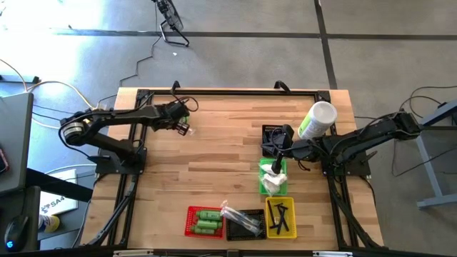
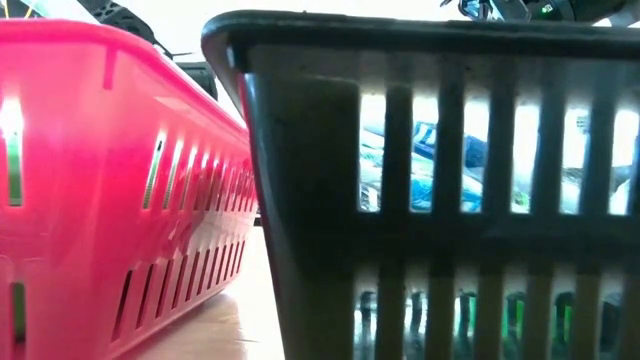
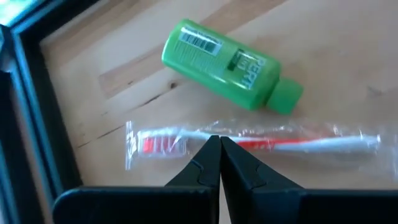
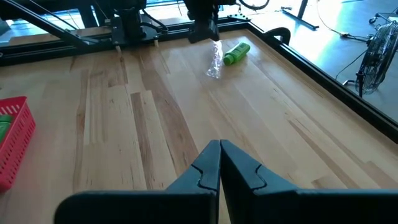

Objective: Pick & Place Travel size toiletries
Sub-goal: Put the red toothbrush into the bottom black bin

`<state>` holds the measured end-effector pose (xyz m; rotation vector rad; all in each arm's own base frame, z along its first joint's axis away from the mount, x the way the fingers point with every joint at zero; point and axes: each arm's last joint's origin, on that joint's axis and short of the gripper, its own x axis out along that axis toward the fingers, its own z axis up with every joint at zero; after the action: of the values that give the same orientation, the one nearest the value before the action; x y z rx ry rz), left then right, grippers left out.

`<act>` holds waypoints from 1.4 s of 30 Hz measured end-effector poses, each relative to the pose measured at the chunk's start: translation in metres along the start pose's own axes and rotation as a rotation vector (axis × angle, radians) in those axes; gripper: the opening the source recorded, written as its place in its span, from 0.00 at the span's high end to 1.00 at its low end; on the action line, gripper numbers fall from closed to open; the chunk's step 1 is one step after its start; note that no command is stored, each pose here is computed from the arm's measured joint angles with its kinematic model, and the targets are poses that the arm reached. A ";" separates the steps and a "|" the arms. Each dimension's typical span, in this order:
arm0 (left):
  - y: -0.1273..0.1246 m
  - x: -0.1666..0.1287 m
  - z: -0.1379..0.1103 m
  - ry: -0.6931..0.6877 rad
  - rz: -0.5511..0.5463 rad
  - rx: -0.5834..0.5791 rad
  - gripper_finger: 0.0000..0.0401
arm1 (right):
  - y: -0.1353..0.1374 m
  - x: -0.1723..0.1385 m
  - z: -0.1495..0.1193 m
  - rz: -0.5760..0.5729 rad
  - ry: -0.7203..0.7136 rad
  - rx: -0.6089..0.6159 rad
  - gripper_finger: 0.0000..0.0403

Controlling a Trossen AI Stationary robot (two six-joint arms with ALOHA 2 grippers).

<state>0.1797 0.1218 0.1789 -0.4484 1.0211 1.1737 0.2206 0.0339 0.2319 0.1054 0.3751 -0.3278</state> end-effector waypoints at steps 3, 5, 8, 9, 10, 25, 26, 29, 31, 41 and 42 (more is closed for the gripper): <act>0.006 0.010 0.006 0.033 -0.035 -0.025 0.99 | 0.000 0.000 0.000 -0.001 0.000 0.000 1.00; 0.013 0.014 0.008 0.063 -0.053 -0.050 0.99 | 0.000 0.000 0.000 -0.001 0.001 0.000 1.00; 0.020 0.018 0.011 0.082 -0.057 -0.070 0.99 | 0.000 0.000 -0.001 -0.002 0.007 -0.004 1.00; 0.021 0.019 0.012 0.080 -0.055 -0.077 0.99 | 0.000 0.000 -0.001 -0.003 0.009 -0.005 1.00; 0.021 0.019 0.012 0.077 -0.055 -0.080 0.99 | 0.000 0.000 -0.001 -0.003 0.012 -0.007 1.00; 0.015 0.040 0.008 0.169 -0.044 -0.048 0.99 | -0.001 0.000 -0.002 -0.006 0.019 -0.011 1.00; 0.014 0.041 0.008 0.176 -0.052 -0.049 0.99 | -0.001 0.000 -0.002 -0.006 0.019 -0.011 1.00; 0.011 0.042 0.007 0.198 -0.101 -0.054 0.99 | -0.001 0.000 -0.002 -0.006 0.020 -0.011 1.00; 0.007 0.042 0.005 0.216 -0.147 -0.055 0.99 | -0.001 0.000 -0.002 -0.006 0.019 -0.011 1.00; -0.021 0.028 -0.004 0.237 -0.303 -0.011 0.99 | -0.001 0.000 -0.002 -0.006 0.019 -0.011 1.00; -0.025 0.027 -0.005 0.239 -0.319 -0.010 0.99 | -0.001 0.000 -0.002 -0.006 0.019 -0.011 1.00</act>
<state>0.2007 0.1230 0.1488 -0.7438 1.1010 0.8533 0.2197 0.0336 0.2300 0.0971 0.3961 -0.3309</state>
